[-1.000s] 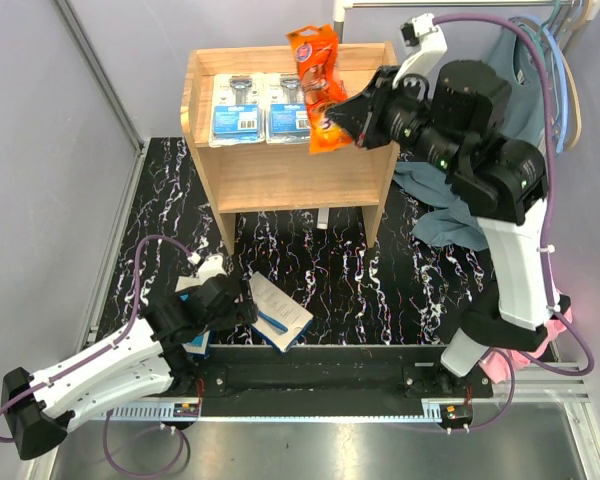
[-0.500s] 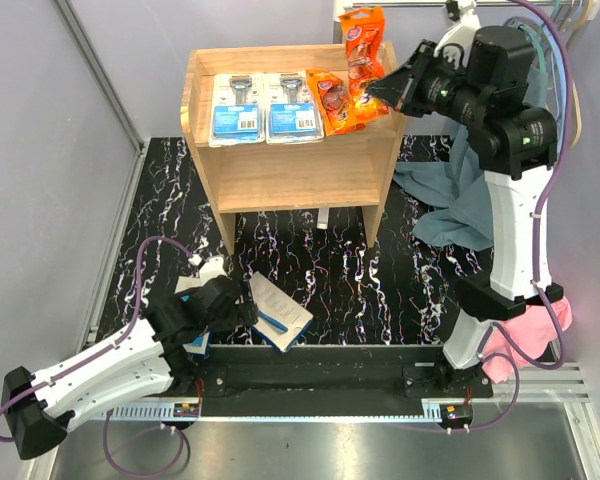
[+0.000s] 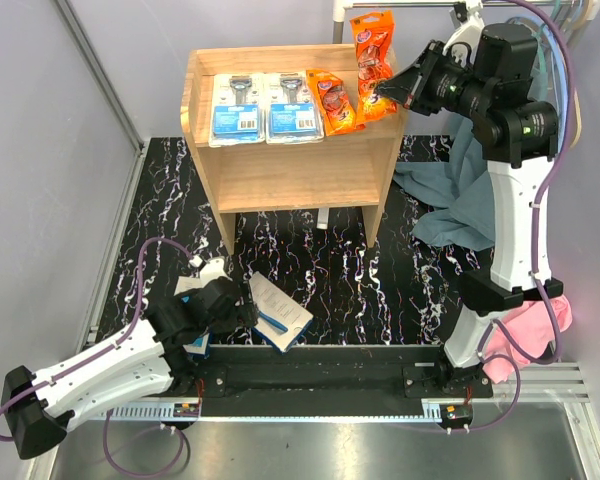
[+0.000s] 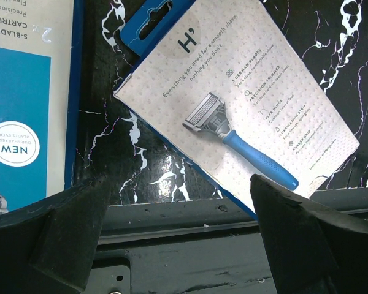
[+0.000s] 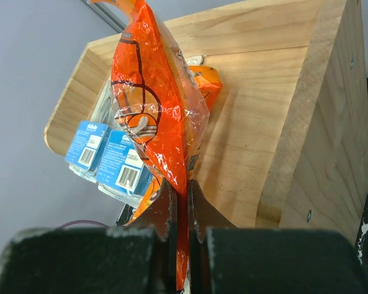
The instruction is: Place and organize the shaving razors onto the shelf
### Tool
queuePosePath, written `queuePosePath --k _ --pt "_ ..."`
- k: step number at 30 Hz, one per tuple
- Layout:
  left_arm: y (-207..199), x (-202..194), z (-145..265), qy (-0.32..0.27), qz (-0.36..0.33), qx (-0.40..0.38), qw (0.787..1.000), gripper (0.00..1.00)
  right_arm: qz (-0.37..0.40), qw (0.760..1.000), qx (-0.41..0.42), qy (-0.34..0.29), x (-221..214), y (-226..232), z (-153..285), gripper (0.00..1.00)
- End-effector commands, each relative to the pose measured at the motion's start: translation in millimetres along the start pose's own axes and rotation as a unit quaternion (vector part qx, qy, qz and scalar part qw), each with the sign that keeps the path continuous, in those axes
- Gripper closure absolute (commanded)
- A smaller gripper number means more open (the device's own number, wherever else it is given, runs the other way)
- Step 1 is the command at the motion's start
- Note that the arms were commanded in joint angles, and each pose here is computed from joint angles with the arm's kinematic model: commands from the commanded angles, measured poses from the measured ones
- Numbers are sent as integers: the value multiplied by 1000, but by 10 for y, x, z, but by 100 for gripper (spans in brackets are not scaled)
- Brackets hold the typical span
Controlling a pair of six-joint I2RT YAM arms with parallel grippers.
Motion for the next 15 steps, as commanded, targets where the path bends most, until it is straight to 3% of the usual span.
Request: queuePosePath --k 1,12,15 --pt "-91 45 9 -9 7 -20 1000 1 7 1000 5 -14 65 29 65 98" --pt "-87 28 -1 -6 7 -18 1000 1 3 1000 -8 0 20 -101 -33 94" --pt "-85 20 -5 -5 6 -17 1000 2 -2 1000 -8 7 -7 -117 -59 89"
Point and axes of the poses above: each gripper's point midway between its finger pads, its own z axis back along the fingers, its own y axis along the line the jaws close on, x = y × z, the point moved 2 cm from there along z, back along the fingers, and after that the axes turned 6 degrees about -z, right-handed, at the moved point
